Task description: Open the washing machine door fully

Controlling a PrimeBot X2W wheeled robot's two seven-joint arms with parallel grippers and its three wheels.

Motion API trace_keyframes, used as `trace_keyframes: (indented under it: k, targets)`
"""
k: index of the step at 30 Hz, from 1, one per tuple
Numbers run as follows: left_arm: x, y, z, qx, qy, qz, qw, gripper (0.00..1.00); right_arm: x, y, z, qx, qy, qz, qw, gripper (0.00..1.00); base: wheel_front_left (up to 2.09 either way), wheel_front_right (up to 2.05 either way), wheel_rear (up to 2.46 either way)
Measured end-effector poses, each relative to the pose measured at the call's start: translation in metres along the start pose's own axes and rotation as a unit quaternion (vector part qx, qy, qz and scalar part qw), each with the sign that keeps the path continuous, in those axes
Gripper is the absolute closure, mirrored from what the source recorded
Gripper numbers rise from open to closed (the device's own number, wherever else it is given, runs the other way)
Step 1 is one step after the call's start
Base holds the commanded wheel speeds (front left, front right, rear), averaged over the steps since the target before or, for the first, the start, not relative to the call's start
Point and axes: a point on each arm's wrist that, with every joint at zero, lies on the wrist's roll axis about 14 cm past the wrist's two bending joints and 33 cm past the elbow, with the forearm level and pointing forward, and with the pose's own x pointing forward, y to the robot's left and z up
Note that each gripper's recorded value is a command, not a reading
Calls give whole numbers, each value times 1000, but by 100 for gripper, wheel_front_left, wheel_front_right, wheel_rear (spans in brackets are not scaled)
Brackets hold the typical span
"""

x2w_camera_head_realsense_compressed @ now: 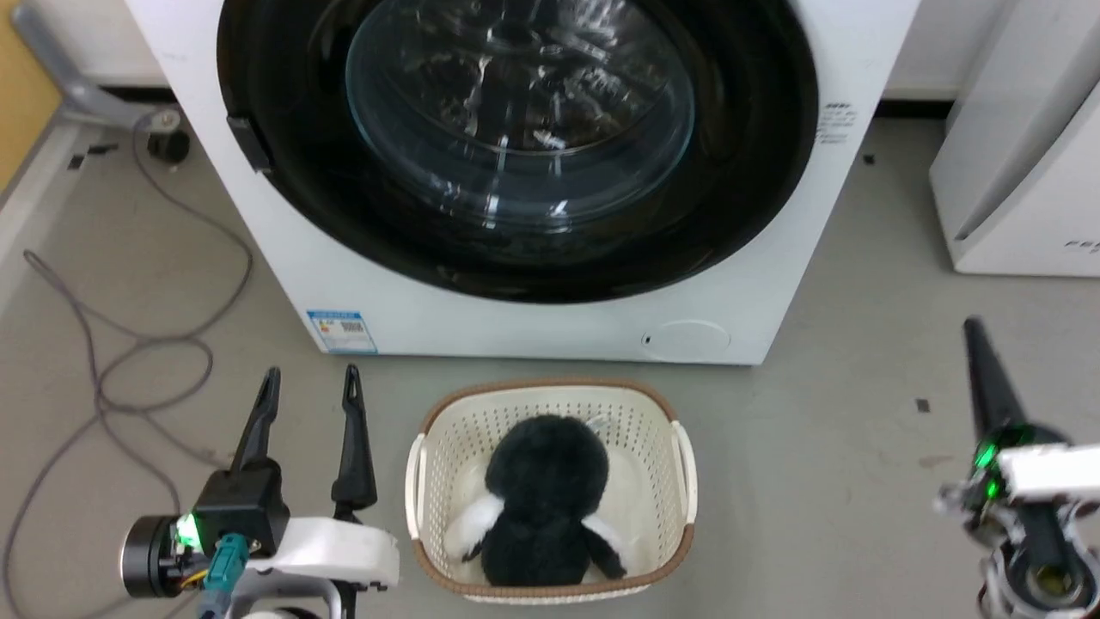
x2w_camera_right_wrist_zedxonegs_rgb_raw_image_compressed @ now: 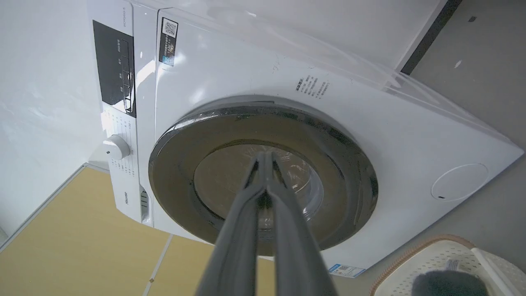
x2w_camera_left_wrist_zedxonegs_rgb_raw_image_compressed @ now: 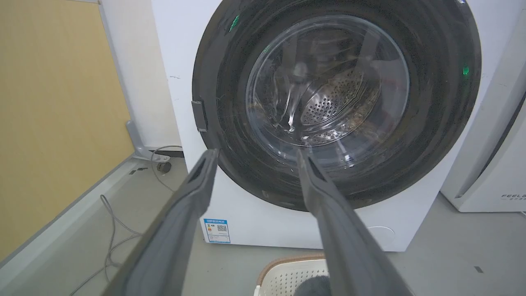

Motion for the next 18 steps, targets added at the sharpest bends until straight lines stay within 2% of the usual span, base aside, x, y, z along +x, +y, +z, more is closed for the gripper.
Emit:
trace_keyframes:
  k: [18]
  targets:
    - [24,13,-11,-2,-2,35,999,0,116,3,13,70,7,16,997,100,0,0,0]
